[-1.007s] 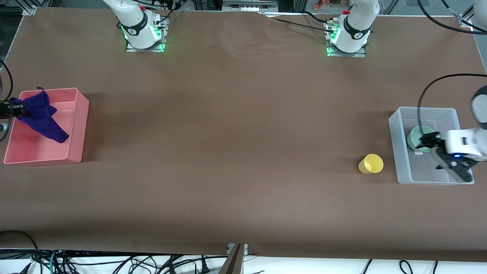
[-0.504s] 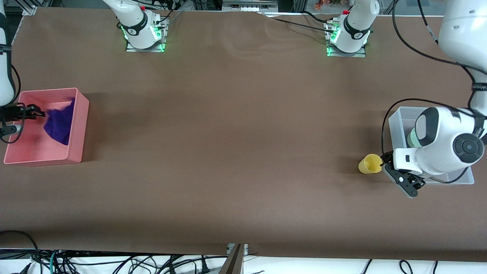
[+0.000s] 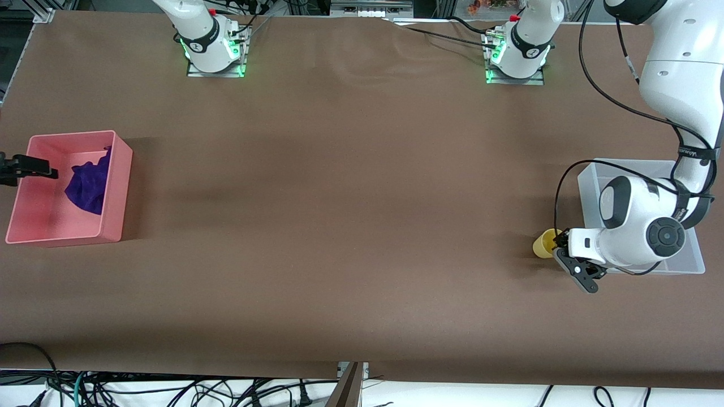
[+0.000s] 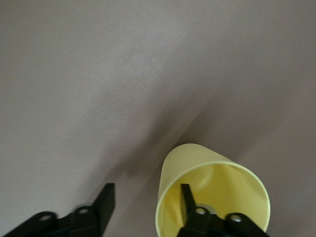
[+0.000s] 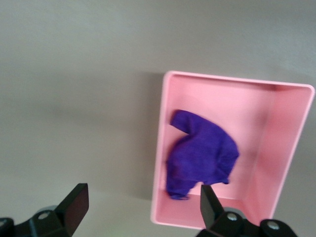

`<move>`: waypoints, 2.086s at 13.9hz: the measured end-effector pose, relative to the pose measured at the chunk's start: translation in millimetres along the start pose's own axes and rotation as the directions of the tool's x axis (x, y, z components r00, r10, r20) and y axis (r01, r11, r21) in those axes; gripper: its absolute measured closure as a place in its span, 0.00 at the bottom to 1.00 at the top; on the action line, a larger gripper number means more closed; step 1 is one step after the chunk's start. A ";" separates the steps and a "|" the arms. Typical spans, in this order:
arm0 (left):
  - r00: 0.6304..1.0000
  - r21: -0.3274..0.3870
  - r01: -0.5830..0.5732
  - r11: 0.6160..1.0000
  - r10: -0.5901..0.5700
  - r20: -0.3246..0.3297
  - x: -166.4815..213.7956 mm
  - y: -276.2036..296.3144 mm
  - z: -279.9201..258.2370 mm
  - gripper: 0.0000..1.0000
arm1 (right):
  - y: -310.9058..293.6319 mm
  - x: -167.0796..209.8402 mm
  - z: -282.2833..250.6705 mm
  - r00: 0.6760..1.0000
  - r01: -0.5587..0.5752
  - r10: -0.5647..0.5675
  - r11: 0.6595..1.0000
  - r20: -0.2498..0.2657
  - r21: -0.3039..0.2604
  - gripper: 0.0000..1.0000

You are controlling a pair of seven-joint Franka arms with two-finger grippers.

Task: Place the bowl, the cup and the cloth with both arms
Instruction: 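Grasp the yellow cup with the left gripper and lower it into the bowl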

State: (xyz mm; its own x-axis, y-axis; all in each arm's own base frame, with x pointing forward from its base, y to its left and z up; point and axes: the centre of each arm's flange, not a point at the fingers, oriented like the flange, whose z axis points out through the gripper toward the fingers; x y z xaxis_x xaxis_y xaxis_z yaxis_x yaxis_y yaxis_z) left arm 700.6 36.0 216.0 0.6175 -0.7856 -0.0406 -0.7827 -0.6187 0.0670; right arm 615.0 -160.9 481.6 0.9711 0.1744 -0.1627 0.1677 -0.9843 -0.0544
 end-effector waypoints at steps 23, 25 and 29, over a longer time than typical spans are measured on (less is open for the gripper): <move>0.991 -0.122 -0.026 0.992 0.042 0.131 -220.1 -40.1 -35.0 0.96 | -140.7 -30.3 -98.6 0.980 -0.196 0.194 0.980 -0.047 -0.041 0.00; 0.986 -0.108 -0.053 0.993 0.070 0.152 -223.9 -41.8 -36.6 0.96 | -139.4 -30.6 -97.5 0.980 -0.198 0.196 0.979 -0.042 -0.040 0.00; 0.988 -0.081 -0.055 0.995 0.066 0.142 -237.7 -48.8 -41.0 0.84 | -138.4 -30.2 -96.5 0.979 -0.199 0.198 0.979 -0.040 -0.040 0.00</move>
State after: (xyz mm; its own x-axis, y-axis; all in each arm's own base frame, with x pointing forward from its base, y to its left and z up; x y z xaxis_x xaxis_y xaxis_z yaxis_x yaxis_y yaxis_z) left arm 595.3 253.3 263.2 0.5471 -0.8181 -0.1772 -0.8065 -0.5719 0.1499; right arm 578.9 -32.4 589.1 0.9911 -0.0247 -0.1312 -0.0225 -0.9996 0.0183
